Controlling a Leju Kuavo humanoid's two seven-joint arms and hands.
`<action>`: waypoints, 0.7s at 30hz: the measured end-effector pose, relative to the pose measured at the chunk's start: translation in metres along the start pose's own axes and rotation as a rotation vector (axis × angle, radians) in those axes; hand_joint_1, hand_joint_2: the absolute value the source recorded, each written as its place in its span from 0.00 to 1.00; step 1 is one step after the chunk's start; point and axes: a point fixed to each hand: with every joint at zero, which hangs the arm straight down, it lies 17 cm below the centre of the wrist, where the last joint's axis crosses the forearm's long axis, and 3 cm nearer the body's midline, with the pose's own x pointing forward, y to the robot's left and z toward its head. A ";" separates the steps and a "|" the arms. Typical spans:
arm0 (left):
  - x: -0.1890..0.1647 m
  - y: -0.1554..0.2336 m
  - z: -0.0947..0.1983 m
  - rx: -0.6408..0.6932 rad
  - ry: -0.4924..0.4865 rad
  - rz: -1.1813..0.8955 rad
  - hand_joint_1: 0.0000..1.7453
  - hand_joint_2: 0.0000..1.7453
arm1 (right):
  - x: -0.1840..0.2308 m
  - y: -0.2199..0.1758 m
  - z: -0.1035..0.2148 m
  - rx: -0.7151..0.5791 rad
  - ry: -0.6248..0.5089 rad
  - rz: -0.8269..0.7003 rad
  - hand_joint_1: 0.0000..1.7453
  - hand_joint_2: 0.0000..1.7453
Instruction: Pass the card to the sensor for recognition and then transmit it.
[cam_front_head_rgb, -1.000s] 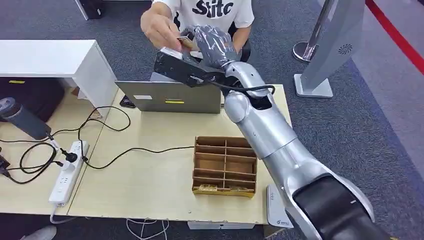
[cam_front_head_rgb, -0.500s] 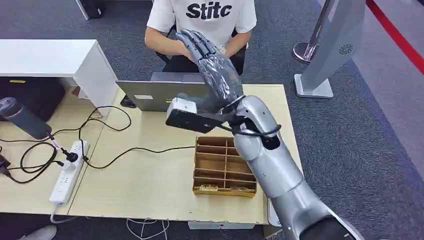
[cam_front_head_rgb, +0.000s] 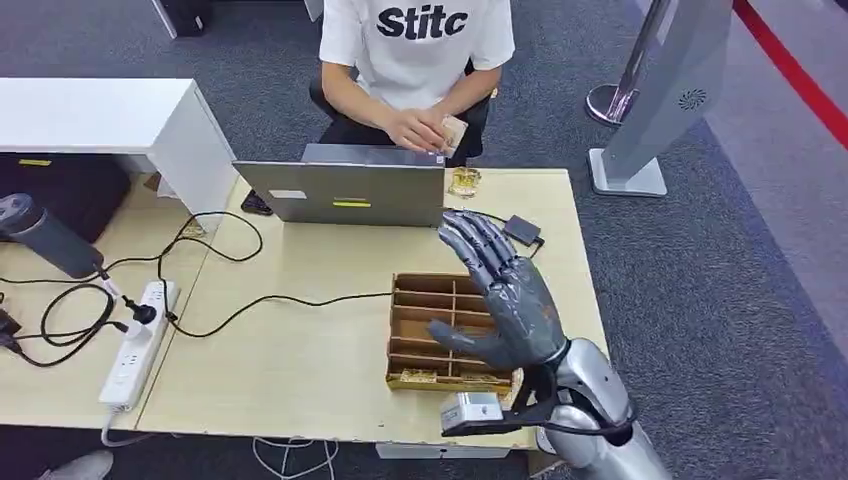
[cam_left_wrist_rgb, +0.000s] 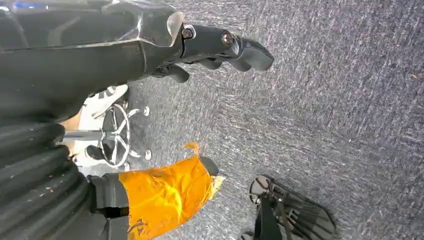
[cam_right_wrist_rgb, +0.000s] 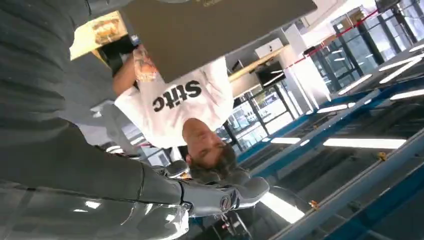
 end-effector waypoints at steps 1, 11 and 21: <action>-0.002 0.000 0.000 0.001 0.003 0.003 0.00 1.00 | -0.004 -0.002 0.007 0.002 0.009 0.004 0.00 1.00; -0.008 0.002 0.000 0.013 0.017 0.049 0.00 1.00 | -0.031 -0.024 0.069 -0.013 0.105 -0.057 0.00 1.00; -0.010 0.003 0.000 0.019 0.024 0.061 0.00 1.00 | -0.055 -0.014 0.133 0.166 0.185 0.084 0.00 1.00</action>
